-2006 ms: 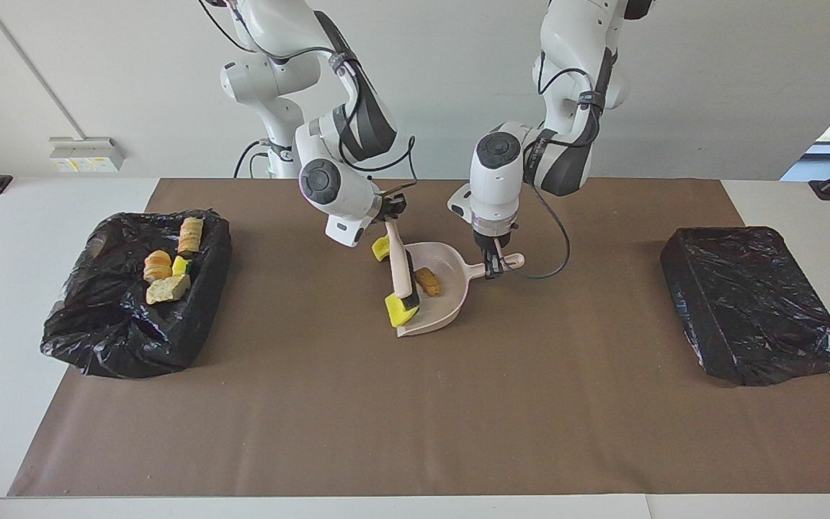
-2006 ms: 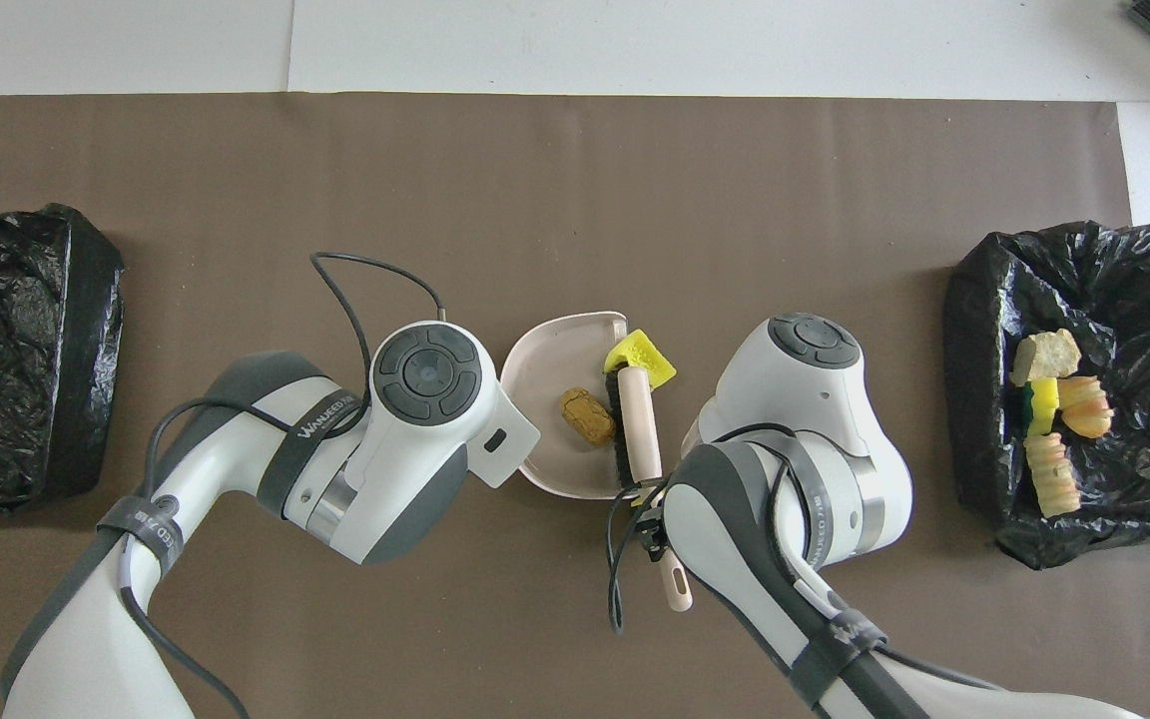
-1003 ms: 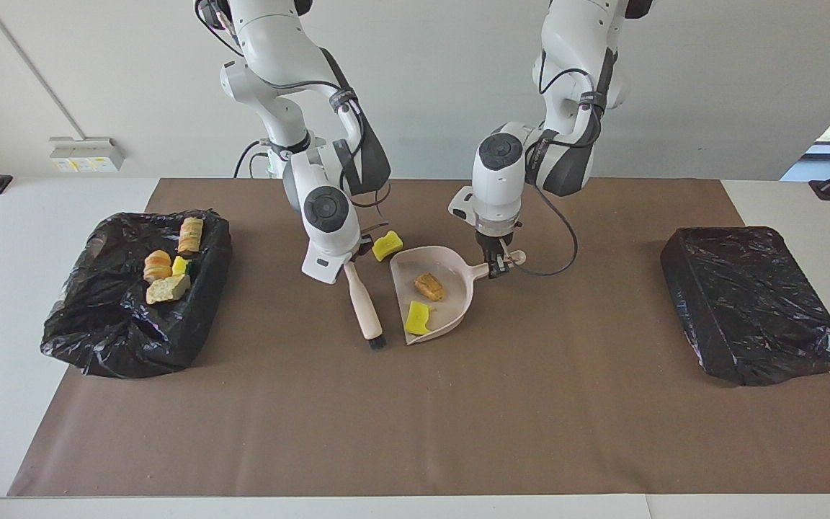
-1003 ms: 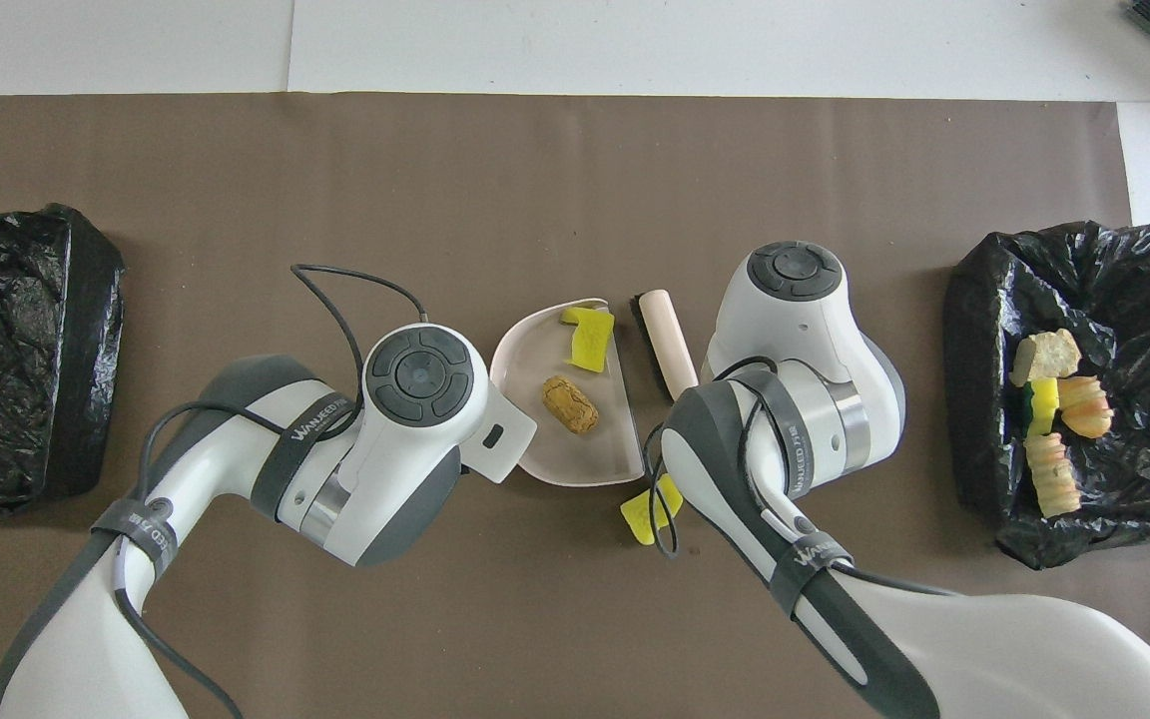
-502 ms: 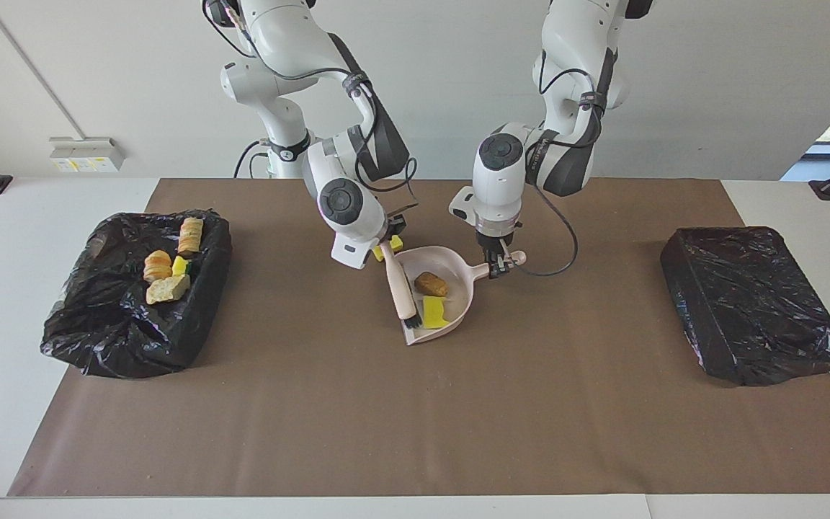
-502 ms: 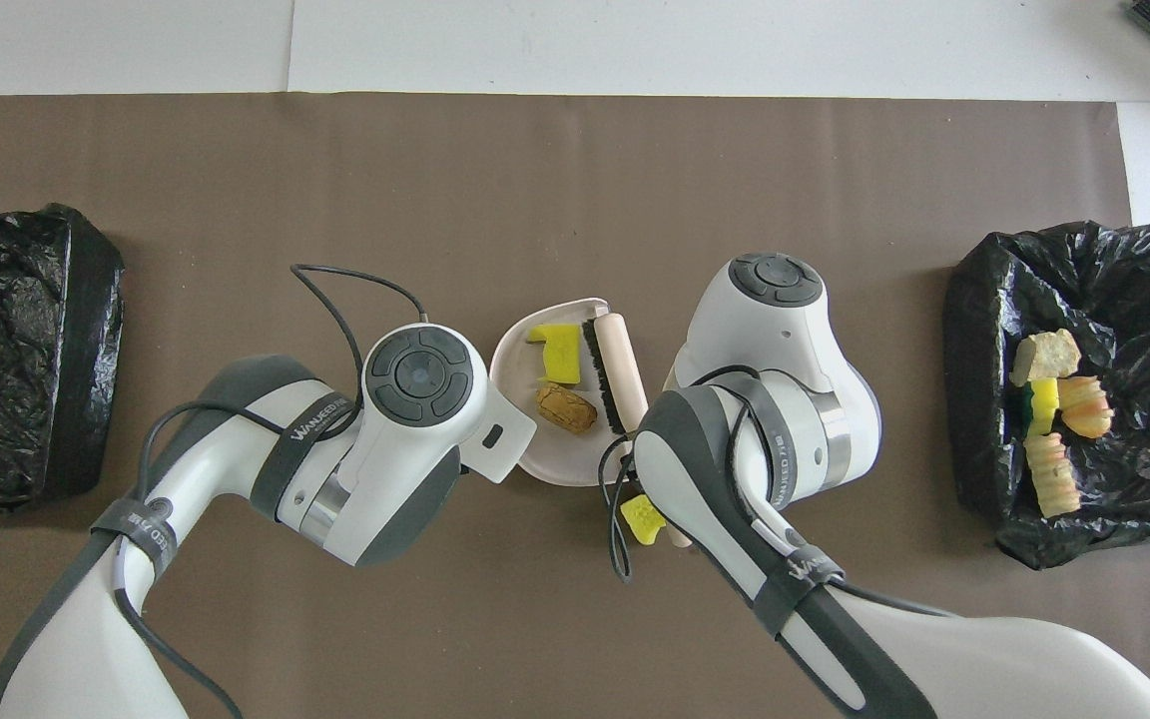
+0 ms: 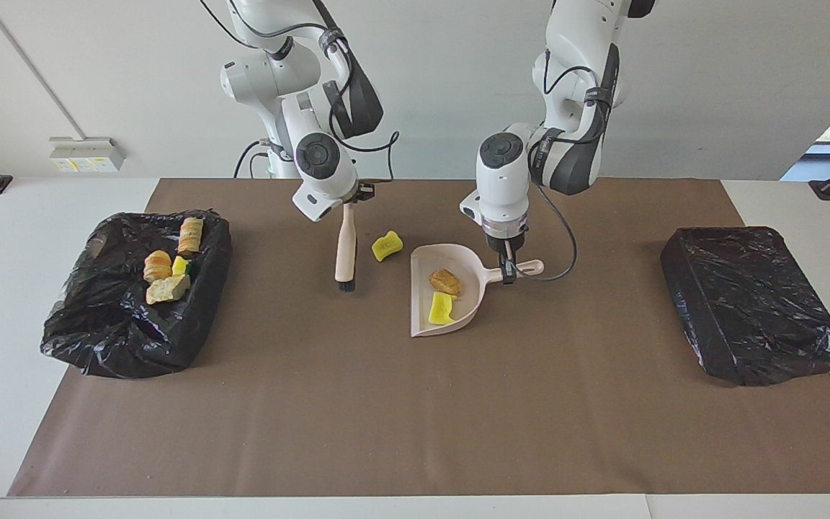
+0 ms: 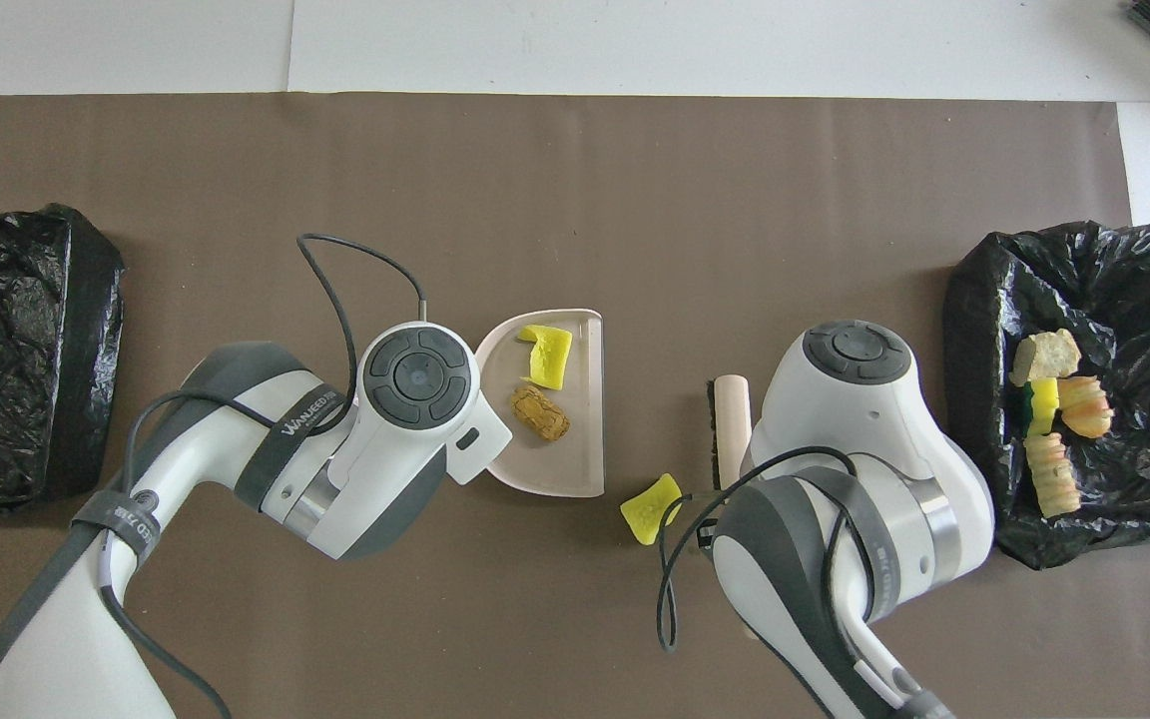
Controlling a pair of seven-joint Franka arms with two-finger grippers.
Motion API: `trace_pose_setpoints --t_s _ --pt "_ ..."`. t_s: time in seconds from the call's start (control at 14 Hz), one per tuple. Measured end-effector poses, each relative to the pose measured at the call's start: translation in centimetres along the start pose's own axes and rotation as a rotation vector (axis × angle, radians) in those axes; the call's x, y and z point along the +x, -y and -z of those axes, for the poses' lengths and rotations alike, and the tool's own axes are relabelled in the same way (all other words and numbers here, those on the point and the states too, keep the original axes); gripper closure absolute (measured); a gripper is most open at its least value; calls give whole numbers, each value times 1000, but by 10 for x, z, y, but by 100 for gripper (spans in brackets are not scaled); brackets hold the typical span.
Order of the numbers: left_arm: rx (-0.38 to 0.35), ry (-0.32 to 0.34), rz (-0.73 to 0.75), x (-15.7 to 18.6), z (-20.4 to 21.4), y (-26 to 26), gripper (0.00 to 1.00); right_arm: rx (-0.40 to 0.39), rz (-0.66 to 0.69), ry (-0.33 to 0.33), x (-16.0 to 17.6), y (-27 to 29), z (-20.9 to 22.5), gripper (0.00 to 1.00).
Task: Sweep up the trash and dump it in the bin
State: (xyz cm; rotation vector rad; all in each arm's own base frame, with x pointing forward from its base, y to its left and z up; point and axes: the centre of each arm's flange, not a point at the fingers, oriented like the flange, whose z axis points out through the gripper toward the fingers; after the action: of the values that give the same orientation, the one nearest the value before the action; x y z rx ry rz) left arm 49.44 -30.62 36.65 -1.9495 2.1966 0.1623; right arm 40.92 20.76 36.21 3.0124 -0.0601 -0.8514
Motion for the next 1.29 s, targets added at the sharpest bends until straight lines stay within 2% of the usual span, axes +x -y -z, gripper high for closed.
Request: trace_pose_setpoints --t_s 0.21,0.36,0.64,0.93,1.07,1.15,1.29 --pt "-36 37 -14 -10 10 -8 68 -23 -26 -6 -14 13 -35 74" --pt "-54 52 -24 -15 13 -21 68 -2 -15 -3 -13 27 -50 74" --pt "-70 60 -51 -15 4 -58 68 130 71 -24 -14 65 -58 74" --pt "-54 59 -33 -4 5 -82 68 267 147 -79 -14 99 -63 74" --pt "-42 53 -25 0 6 -88 68 380 186 -102 -7 113 -58 74" --pt "-40 50 -20 -2 4 -88 68 412 200 -109 -3 119 -51 74" --pt "-35 42 3 -10 1 -82 68 399 233 -122 2 126 -43 74"
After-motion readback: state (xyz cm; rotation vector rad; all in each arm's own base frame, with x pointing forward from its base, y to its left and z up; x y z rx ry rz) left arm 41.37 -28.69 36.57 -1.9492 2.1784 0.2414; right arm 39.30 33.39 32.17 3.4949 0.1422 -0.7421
